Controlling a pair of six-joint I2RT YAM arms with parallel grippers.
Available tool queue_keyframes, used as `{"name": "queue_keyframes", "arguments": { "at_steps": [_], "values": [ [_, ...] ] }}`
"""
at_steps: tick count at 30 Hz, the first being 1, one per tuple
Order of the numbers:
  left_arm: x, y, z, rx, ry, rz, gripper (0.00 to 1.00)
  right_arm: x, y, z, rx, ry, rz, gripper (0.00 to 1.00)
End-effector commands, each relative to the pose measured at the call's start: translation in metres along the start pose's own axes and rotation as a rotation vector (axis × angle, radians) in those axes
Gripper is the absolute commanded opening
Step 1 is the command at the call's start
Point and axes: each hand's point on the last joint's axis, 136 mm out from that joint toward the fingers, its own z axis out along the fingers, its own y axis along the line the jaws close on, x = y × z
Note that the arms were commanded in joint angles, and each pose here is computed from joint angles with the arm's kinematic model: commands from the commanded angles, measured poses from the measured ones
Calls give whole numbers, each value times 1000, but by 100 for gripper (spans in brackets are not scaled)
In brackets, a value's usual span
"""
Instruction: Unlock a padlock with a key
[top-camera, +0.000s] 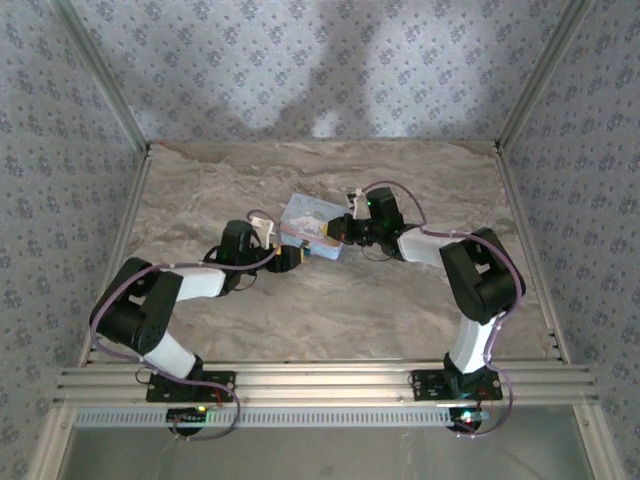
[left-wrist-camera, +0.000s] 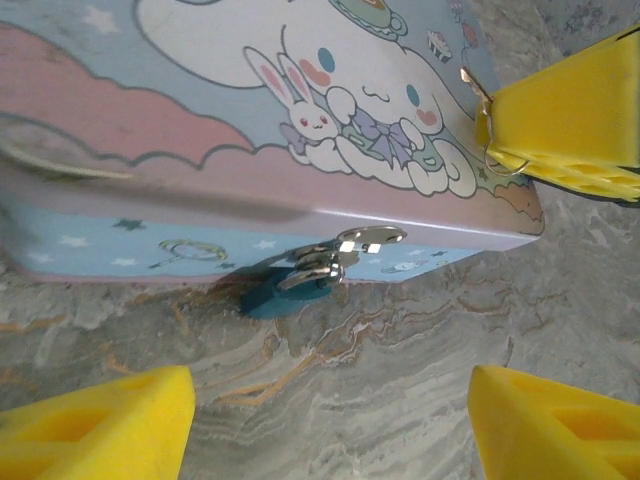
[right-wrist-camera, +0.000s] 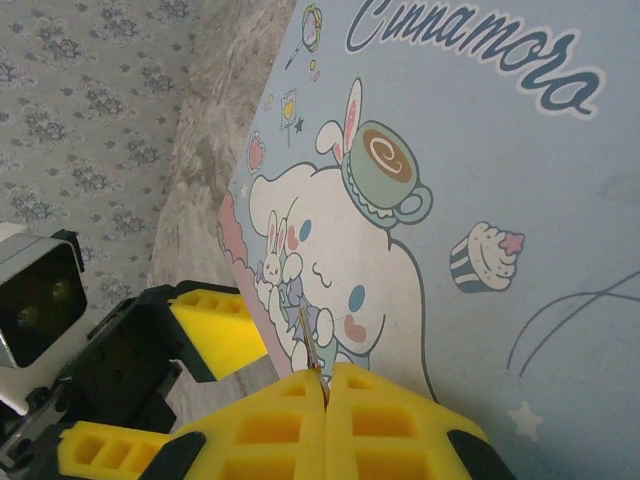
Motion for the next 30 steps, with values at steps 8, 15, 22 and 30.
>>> {"name": "queue_keyframes", "arguments": {
  "at_steps": [8, 15, 22, 30],
  "values": [
    [-13, -7, 22, 2, -39, 145, 70, 29, -24, 0, 68, 78, 77, 0],
    [-8, -6, 34, 9, -17, 153, 66, 29, -24, -1, 71, 78, 76, 0],
    [-7, -1, 41, -2, -13, 147, 64, 30, -23, 0, 70, 79, 74, 0],
    [-4, 1, 50, 1, -2, 143, 62, 28, -24, 0, 72, 78, 74, 0]
  ]
}}
